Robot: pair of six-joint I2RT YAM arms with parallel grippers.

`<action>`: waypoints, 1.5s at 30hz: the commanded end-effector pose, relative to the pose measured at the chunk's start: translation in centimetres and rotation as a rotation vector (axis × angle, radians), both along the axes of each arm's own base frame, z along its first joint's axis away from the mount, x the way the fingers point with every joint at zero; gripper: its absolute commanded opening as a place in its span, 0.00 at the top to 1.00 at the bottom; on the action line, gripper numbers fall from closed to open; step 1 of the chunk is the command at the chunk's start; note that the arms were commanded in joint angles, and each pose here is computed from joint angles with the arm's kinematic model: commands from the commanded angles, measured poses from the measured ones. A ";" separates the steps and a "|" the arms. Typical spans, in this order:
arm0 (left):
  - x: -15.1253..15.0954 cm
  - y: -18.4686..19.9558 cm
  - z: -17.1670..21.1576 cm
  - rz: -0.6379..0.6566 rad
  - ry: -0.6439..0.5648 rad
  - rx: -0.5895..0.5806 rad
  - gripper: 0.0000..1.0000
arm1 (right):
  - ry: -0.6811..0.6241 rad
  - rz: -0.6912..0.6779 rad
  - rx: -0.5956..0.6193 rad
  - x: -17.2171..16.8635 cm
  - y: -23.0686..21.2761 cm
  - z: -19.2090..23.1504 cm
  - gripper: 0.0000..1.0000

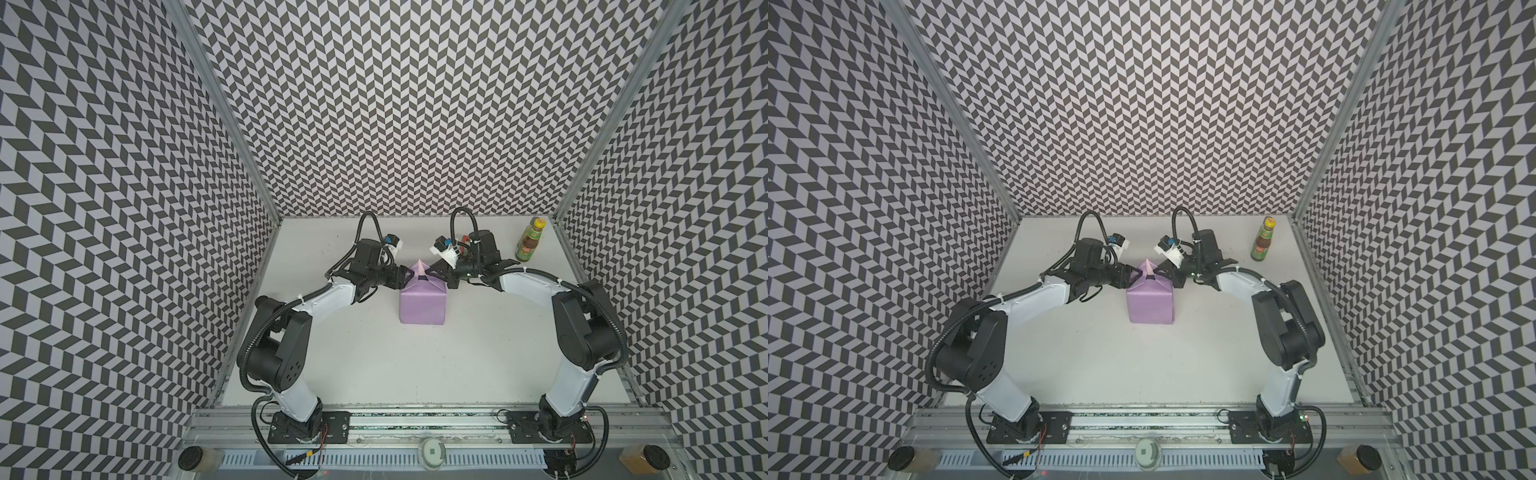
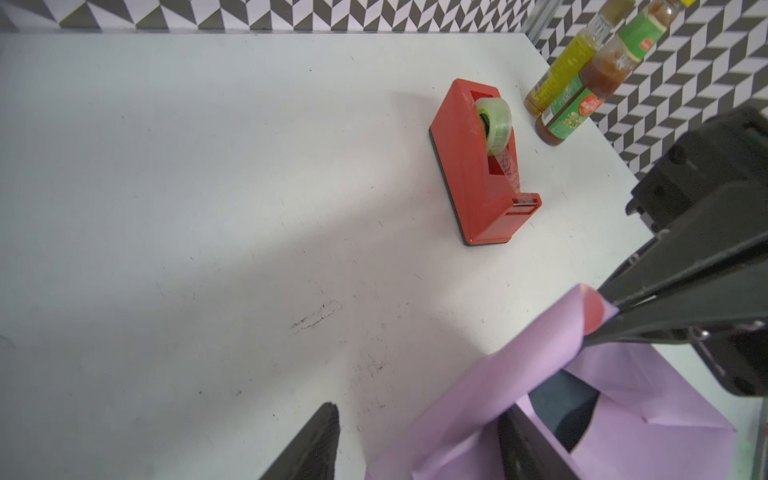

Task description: Wrap the gift box in paper

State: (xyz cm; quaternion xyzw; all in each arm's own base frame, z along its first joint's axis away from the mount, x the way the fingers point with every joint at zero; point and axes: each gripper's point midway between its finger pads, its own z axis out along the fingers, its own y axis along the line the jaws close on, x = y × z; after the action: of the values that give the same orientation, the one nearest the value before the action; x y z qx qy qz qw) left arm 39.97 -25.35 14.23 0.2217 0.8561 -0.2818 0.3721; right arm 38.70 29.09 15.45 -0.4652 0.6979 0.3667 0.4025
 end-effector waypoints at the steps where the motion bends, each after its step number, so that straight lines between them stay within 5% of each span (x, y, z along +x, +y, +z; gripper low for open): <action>1: -0.1 0.5 -1.4 -0.085 -0.023 0.090 0.38 | -0.070 0.058 0.032 0.0 0.5 1.3 1.00; 24: -2.4 0.0 1.7 -0.098 -0.031 -0.059 0.39 | -0.245 0.052 0.074 -1.8 0.1 2.7 1.00; 30: -2.6 0.0 2.4 -0.152 -0.083 -0.025 0.39 | -0.305 0.050 0.085 -2.2 0.0 3.3 1.00; 40: -3.7 0.1 4.4 -0.356 -0.347 0.105 0.41 | -0.352 0.064 0.076 -2.7 0.2 3.0 1.00; 45: -3.8 1.0 3.1 -0.389 -0.351 0.171 0.45 | -0.353 0.065 0.082 -2.7 0.3 3.1 1.00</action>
State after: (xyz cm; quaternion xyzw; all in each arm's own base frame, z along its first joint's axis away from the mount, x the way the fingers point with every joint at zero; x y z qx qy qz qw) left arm 36.75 -25.01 17.79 0.4177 0.7561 -0.2514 0.4366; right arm 36.13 29.01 16.32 -0.5081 0.6271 0.3352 0.4860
